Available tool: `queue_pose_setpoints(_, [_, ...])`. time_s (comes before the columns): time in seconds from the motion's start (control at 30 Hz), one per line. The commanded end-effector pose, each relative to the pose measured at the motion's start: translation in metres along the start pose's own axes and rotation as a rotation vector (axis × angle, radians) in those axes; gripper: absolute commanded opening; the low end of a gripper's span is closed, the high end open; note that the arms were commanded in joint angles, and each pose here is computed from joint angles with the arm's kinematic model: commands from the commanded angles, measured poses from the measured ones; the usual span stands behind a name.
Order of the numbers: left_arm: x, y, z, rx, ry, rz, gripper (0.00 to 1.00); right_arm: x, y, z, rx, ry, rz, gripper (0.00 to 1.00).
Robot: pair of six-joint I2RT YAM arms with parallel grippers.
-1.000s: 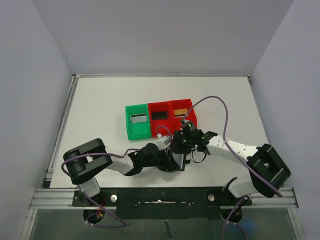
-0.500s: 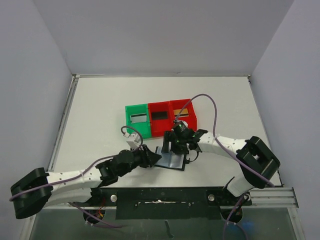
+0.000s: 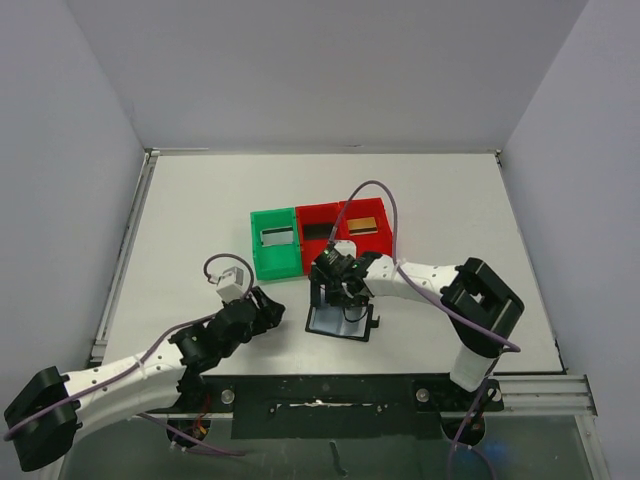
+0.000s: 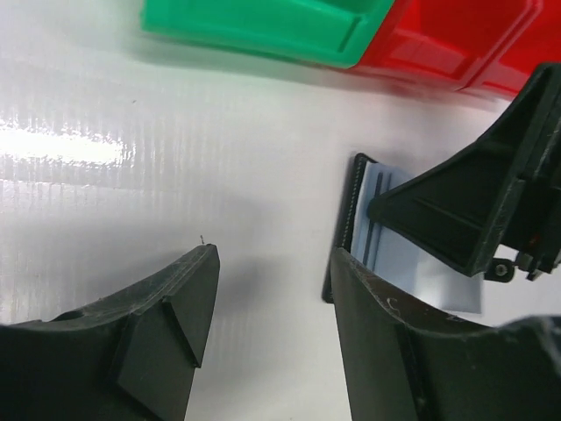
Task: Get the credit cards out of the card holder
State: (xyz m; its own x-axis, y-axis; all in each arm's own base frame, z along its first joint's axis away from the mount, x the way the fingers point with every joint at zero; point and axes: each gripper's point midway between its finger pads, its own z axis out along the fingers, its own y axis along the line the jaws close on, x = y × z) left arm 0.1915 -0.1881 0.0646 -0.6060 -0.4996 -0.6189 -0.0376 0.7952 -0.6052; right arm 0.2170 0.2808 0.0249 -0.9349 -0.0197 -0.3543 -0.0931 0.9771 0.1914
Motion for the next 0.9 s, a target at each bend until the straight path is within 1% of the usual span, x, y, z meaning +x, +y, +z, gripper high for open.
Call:
queue_pose_setpoints(0.0, [0.002, -0.007, 0.004, 0.001, 0.024, -0.013, 0.52, -0.002, -0.016, -0.001, 0.155, -0.024, -0.004, 0.83])
queue_pose_setpoints(0.1, [0.005, -0.010, 0.008, -0.004, 0.045, -0.003, 0.52, -0.002, -0.015, -0.001, 0.193, -0.029, -0.026, 0.82])
queue_pose_setpoints(0.2, [0.007, -0.013, 0.010, 0.003, 0.058, 0.001, 0.52, -0.001, -0.009, 0.000, 0.166, -0.028, -0.039, 0.78])
queue_pose_setpoints(0.3, [0.008, -0.017, 0.010, 0.016, 0.063, -0.001, 0.52, -0.001, 0.003, -0.003, 0.070, -0.030, -0.032, 0.76])
queue_pose_setpoints(0.43, [0.007, -0.021, 0.009, 0.033, 0.063, -0.003, 0.53, -0.003, 0.016, -0.006, -0.101, -0.031, 0.018, 0.70])
queue_pose_setpoints(0.57, [0.006, -0.027, 0.008, 0.062, 0.067, -0.002, 0.53, -0.004, 0.018, -0.011, -0.201, -0.035, 0.029, 0.69])
queue_pose_setpoints(0.67, [0.005, -0.035, 0.007, 0.096, 0.073, 0.002, 0.53, -0.005, 0.017, -0.013, -0.217, -0.041, 0.017, 0.64])
queue_pose_setpoints(0.73, [0.004, -0.043, 0.006, 0.127, 0.075, 0.010, 0.53, -0.003, 0.014, -0.012, -0.212, -0.033, 0.015, 0.64])
queue_pose_setpoints(0.83, [0.002, -0.055, 0.005, 0.171, 0.078, 0.026, 0.53, -0.001, 0.013, -0.011, -0.214, -0.025, 0.010, 0.67])
queue_pose_setpoints(0.87, [0.002, -0.059, 0.004, 0.187, 0.083, 0.032, 0.53, 0.000, 0.014, -0.012, -0.221, -0.025, 0.008, 0.66])
